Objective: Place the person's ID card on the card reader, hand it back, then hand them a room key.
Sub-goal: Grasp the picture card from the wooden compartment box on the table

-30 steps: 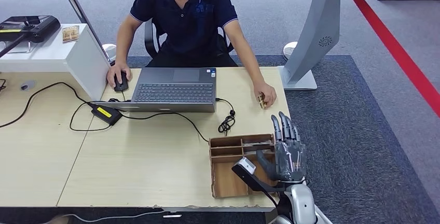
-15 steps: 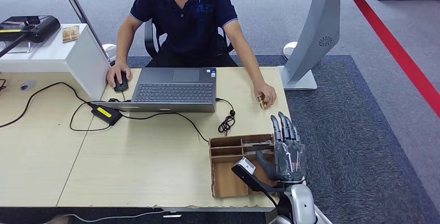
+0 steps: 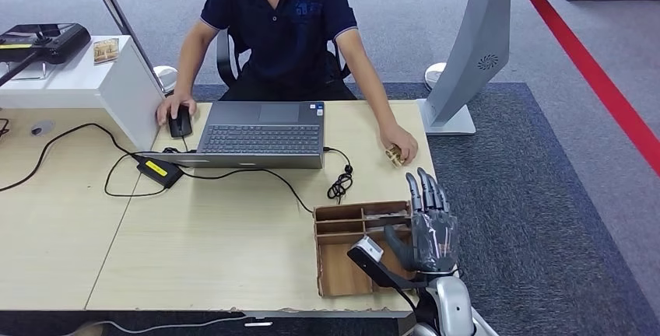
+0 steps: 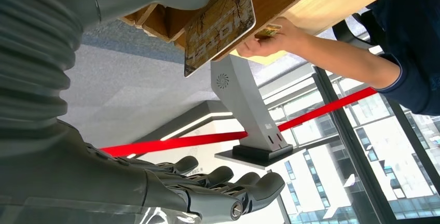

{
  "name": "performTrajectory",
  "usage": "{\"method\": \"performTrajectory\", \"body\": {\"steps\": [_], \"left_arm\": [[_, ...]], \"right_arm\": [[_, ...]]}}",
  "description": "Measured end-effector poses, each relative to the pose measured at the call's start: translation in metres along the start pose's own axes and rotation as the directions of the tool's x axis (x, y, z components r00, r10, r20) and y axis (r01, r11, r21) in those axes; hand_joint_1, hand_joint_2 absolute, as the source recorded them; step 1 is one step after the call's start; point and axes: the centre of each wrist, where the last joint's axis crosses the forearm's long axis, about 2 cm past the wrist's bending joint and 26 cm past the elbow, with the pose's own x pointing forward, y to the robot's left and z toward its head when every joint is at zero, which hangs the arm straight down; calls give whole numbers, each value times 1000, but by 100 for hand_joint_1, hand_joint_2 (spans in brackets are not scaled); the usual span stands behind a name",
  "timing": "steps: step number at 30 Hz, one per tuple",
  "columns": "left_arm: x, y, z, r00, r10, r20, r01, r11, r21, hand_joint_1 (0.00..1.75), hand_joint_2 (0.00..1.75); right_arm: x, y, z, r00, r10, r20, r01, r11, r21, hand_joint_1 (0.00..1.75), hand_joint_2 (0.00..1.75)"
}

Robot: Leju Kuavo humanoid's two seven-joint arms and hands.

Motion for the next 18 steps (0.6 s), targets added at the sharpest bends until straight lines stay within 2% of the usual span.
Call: {"method": "performTrajectory", "body": {"steps": [8, 18], "left_arm": [[0, 0, 0, 1000, 0, 0, 0, 1000, 0, 0, 0], [0, 0, 0, 1000, 0, 0, 0, 1000, 0, 0, 0]], "right_arm": [[0, 0, 0, 1000, 0, 0, 0, 1000, 0, 27, 175], [0, 0, 0, 1000, -1, -1, 1, 1000, 1, 34, 175]]}}
